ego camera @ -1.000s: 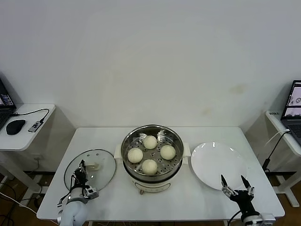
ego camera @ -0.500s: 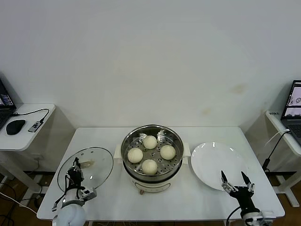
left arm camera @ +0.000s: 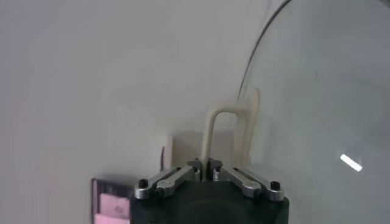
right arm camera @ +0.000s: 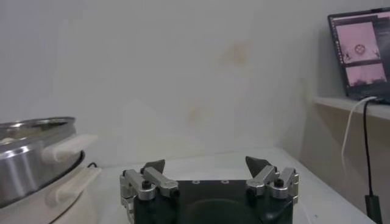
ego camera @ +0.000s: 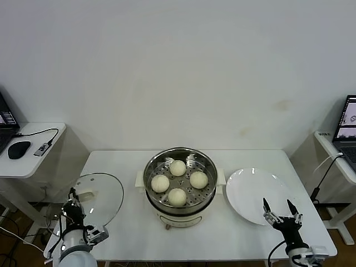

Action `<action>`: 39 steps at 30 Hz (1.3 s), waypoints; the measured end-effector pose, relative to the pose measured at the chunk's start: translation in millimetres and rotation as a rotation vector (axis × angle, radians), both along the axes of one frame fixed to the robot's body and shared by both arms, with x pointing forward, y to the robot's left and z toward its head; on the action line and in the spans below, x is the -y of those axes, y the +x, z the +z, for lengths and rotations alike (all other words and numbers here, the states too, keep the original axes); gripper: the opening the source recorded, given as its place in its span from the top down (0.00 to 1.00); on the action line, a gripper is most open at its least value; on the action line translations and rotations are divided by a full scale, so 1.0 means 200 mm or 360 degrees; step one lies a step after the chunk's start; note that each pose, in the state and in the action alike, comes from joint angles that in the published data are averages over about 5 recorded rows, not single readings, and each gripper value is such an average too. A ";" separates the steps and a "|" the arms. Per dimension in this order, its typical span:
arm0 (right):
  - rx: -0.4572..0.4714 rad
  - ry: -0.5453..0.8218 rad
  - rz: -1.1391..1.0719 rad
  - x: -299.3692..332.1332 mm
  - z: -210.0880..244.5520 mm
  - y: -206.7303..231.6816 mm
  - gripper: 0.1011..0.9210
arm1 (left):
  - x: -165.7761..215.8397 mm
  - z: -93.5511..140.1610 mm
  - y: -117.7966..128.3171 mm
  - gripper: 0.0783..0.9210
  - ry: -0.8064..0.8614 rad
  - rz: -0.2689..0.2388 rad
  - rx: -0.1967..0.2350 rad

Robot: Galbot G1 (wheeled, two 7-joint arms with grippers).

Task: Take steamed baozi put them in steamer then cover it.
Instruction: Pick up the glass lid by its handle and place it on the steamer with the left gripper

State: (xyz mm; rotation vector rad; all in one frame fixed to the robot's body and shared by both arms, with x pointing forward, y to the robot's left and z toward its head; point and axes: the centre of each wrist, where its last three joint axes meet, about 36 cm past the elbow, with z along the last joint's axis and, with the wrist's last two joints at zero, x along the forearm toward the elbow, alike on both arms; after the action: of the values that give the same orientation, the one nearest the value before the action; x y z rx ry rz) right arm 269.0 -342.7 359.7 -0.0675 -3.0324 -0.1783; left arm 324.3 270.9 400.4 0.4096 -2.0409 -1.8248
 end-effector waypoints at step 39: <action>-0.0139 -0.0105 -0.0146 -0.09 -0.07 -0.08 0.12 | 0.87 0.37 0.29 0.92 -0.0133 -0.0293 0.0137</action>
State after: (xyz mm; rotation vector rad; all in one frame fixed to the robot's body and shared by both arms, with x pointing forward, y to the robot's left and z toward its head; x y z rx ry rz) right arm 252.7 -325.6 346.6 -0.2136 -2.9497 -0.0806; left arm 382.6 96.5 475.1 0.2904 -2.2716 -1.8459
